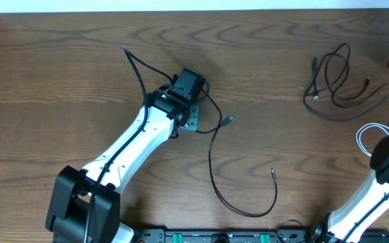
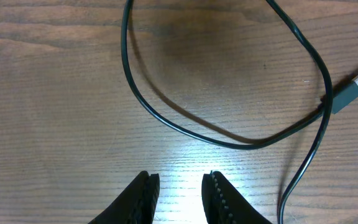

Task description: Untangle cables

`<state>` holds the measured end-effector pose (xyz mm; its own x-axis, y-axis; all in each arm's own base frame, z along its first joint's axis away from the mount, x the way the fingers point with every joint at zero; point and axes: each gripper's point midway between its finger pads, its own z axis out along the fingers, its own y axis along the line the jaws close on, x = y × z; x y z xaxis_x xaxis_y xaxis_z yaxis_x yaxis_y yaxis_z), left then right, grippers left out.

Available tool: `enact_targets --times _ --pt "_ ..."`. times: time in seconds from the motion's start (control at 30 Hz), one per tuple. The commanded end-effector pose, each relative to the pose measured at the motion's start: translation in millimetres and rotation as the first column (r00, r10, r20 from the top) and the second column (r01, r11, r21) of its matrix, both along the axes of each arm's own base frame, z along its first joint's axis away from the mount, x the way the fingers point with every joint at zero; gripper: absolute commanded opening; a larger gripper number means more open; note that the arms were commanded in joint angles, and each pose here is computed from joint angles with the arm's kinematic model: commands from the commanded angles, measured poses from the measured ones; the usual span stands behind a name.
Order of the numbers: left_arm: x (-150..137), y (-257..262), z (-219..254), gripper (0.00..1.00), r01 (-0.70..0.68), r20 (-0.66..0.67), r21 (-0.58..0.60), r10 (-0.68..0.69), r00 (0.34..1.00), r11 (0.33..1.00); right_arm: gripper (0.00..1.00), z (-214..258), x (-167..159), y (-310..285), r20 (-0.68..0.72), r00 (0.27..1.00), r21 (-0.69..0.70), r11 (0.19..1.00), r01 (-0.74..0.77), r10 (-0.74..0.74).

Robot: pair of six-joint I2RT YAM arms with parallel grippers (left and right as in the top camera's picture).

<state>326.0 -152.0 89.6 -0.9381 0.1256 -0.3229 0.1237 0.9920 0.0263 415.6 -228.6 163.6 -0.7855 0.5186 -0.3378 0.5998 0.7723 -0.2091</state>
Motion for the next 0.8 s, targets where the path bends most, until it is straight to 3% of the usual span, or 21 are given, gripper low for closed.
enact_targets --times 0.0,0.13,0.3,0.53,0.77 --pt "2 4 1 0.29 -0.007 0.009 0.015 0.007 1.0 1.0 0.43 -9 2 7 -0.011 1.0 0.043 0.999 -0.003 0.004" --pt "2 4 2 0.29 -0.007 0.012 0.013 0.007 1.0 1.0 0.73 -15 7 25 0.01 0.999 0.145 0.988 -0.045 0.044" --pt "5 3 2 0.29 -0.008 0.021 0.008 0.008 1.0 1.0 0.95 -18 14 54 0.058 0.982 0.279 0.941 -0.189 0.18" --pt "5 3 2 0.29 -0.008 0.022 0.007 0.008 1.0 1.0 0.99 -15 29 55 0.117 0.968 0.266 0.932 -0.248 0.224" --pt "5 3 2 0.29 -0.007 0.021 0.008 0.007 1.0 1.0 0.99 -25 44 88 0.203 0.947 0.395 0.864 -0.313 0.25"
